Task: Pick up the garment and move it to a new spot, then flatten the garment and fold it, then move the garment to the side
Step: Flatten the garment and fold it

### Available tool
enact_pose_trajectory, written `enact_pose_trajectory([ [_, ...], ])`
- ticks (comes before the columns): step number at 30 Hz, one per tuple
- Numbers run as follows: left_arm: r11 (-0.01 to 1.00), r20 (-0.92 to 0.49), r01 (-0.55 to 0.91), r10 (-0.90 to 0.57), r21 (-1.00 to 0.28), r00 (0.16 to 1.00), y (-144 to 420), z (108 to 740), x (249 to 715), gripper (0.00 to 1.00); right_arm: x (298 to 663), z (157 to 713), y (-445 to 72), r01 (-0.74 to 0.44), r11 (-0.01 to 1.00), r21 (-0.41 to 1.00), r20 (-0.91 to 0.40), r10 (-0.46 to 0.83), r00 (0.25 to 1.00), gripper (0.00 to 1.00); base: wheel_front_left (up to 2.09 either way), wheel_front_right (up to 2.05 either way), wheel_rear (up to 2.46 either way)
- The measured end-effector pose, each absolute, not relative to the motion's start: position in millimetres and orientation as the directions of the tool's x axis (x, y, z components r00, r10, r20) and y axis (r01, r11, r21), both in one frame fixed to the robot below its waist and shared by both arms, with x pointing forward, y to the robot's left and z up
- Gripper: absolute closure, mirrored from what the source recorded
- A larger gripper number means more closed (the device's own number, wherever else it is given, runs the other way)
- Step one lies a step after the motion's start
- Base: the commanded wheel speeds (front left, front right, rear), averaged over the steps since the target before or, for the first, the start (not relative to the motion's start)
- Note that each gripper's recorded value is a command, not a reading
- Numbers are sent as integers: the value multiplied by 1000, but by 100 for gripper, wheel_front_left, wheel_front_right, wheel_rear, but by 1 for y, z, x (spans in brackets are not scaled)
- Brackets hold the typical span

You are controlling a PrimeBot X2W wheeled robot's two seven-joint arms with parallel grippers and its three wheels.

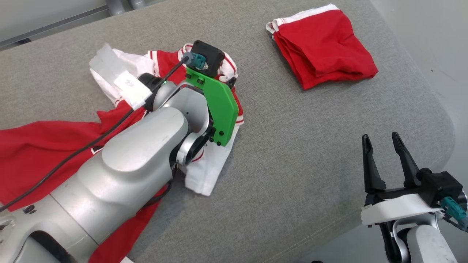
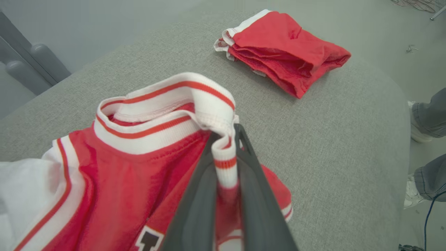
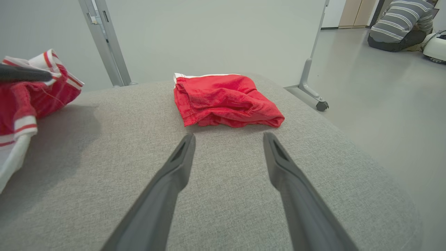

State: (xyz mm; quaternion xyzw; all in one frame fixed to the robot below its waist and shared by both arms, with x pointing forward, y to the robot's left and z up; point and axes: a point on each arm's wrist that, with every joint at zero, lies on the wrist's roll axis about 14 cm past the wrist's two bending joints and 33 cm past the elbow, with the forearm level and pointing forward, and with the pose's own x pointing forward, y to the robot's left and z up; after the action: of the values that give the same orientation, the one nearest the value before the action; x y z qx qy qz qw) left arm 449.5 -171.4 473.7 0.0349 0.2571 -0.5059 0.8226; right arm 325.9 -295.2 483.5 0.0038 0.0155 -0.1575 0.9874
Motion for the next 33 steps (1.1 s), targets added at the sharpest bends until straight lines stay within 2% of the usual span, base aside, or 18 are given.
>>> enact_pose_trajectory([
  [1,489,-436,846,-822,-214,365,-175,478,451,100,324,483,-296,314,949,2,-34,-314,949,0,0,0,0],
  [2,498,-428,842,-820,-209,379,-176,479,455,89,324,483,-296,314,949,1,-36,-314,949,0,0,0,0],
  [3,509,-431,840,-811,-189,395,-175,477,460,89,324,482,-295,313,950,2,-38,-313,949,0,0,0,0],
  [4,519,-432,836,-805,-179,407,-173,475,462,52,324,482,-294,311,950,3,-39,-310,950,0,0,0,0],
  [5,531,-434,832,-794,-157,425,-169,472,467,0,324,481,-293,308,951,4,-40,-308,951,0,0,0,0],
  [8,562,-466,819,-758,-114,456,-157,459,473,0,325,480,-291,300,954,1,-41,-300,953,0,0,0,0],
  [12,562,-475,815,-761,-140,442,-152,454,463,0,329,478,-288,285,958,-8,-45,-285,957,0,0,0,0],
  [17,571,-390,804,-786,-162,480,-144,469,460,0,339,482,-283,259,966,-21,-28,-259,965,0,0,0,0],
  [25,704,-257,685,-709,-188,657,-79,482,464,0,358,485,-269,197,979,-58,-4,-197,980,0,0,0,0],
  [33,859,-210,484,-511,-168,833,20,476,449,0,375,490,-241,105,992,-72,21,-103,994,0,0,0,0],
])
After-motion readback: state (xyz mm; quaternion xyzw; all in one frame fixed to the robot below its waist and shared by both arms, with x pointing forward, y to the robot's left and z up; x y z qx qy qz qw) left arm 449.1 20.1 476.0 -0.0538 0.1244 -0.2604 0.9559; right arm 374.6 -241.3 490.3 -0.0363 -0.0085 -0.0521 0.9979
